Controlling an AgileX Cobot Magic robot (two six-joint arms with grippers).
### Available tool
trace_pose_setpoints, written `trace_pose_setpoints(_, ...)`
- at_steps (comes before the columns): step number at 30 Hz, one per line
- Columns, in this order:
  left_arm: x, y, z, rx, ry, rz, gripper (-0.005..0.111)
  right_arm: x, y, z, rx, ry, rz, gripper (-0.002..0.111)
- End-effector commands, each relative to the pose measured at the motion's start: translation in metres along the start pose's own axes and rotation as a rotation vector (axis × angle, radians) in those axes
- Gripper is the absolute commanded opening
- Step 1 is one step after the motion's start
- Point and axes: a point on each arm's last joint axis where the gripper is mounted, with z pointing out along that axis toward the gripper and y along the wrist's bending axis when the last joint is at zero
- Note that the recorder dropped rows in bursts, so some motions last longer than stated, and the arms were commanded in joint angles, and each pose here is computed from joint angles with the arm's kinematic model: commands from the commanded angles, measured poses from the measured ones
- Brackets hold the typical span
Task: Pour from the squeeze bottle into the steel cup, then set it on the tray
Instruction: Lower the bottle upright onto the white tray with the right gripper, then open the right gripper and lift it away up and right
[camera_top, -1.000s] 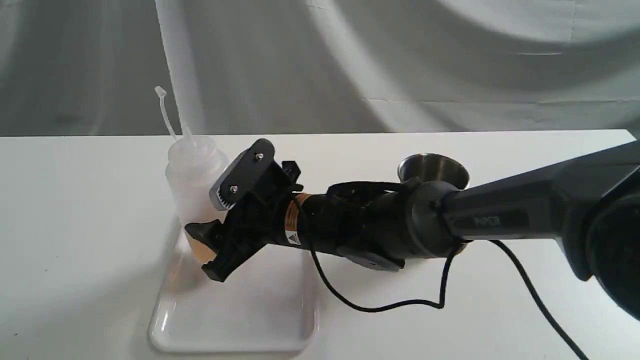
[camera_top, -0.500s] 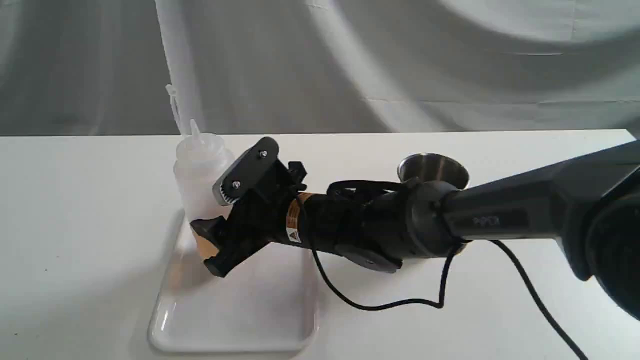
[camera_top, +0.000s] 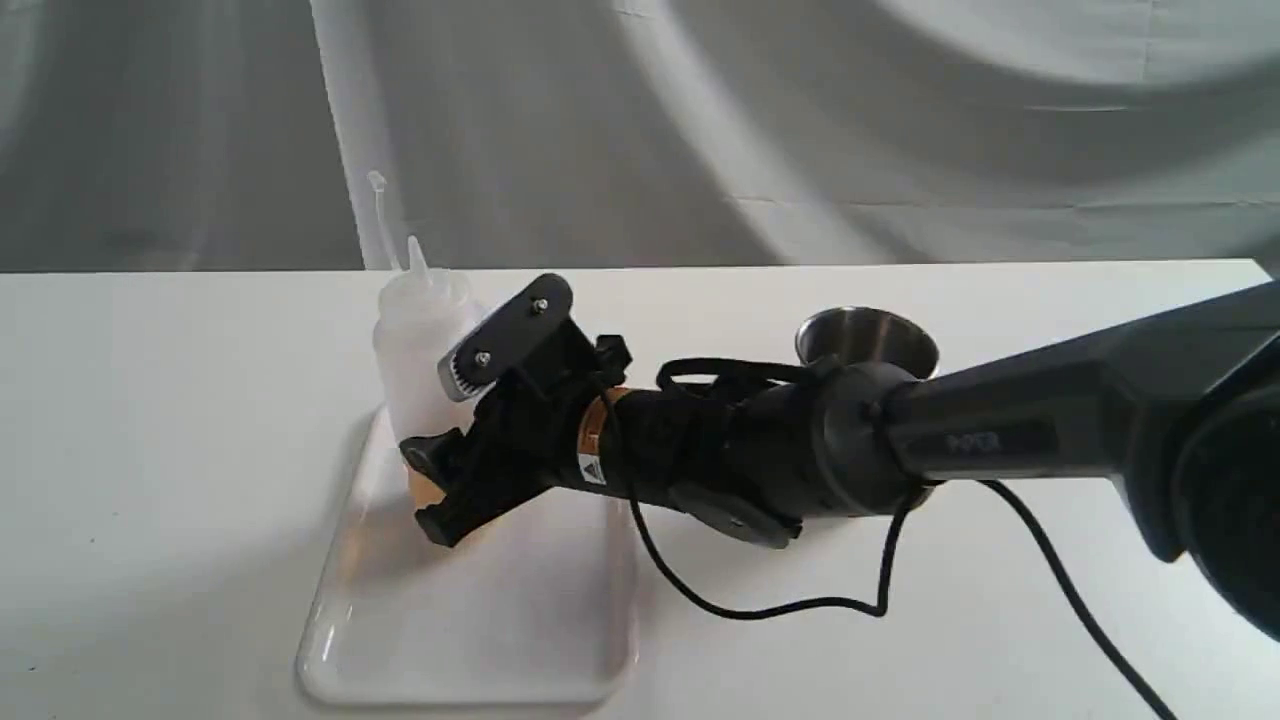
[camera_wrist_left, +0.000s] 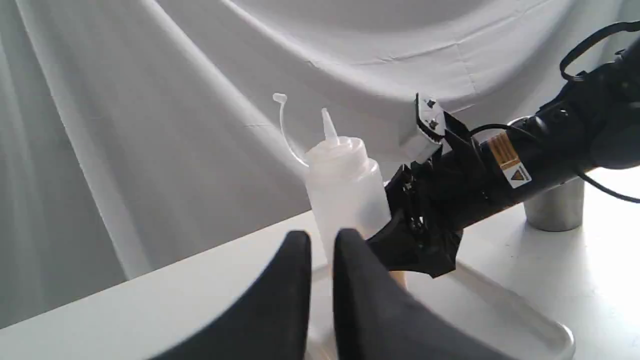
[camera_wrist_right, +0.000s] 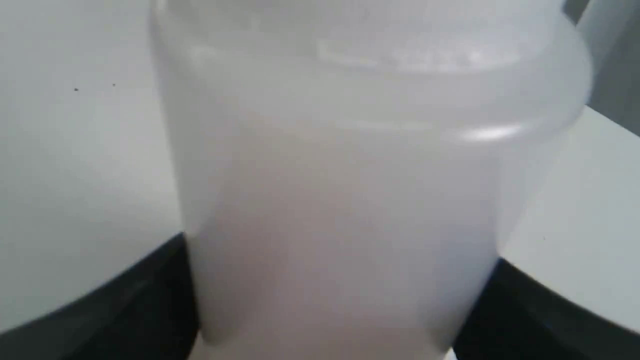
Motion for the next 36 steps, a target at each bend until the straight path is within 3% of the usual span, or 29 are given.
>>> trace_pose_setpoints(1,0.0011,-0.0003,0.0004,0.0,0.002,-0.005,0.008,-0.0119,-0.0007,-0.0023,0.006,-0.032,0.008,0.03)
trace_pose_setpoints(20,0.0011,-0.0003,0.0004,0.0,0.002,-0.005,0.008,-0.0119,-0.0007,-0.0023,0.006,-0.032,0.001,0.031)
trace_pose_setpoints(23,0.0011,-0.0003,0.0004,0.0,0.002,-0.005,0.008,-0.0119,-0.0007,-0.0023,0.006,-0.032,0.001,0.04)
trace_pose_setpoints(29,0.0011,-0.0003,0.0004,0.0,0.002,-0.005,0.008,-0.0119,-0.0007,-0.0023,0.006,-0.032,0.001,0.072)
trace_pose_setpoints(36,0.0011,-0.0003,0.0004,0.0,0.002,-0.005,0.008,-0.0119,-0.0007,-0.0023,0.006,-0.032,0.001,0.084)
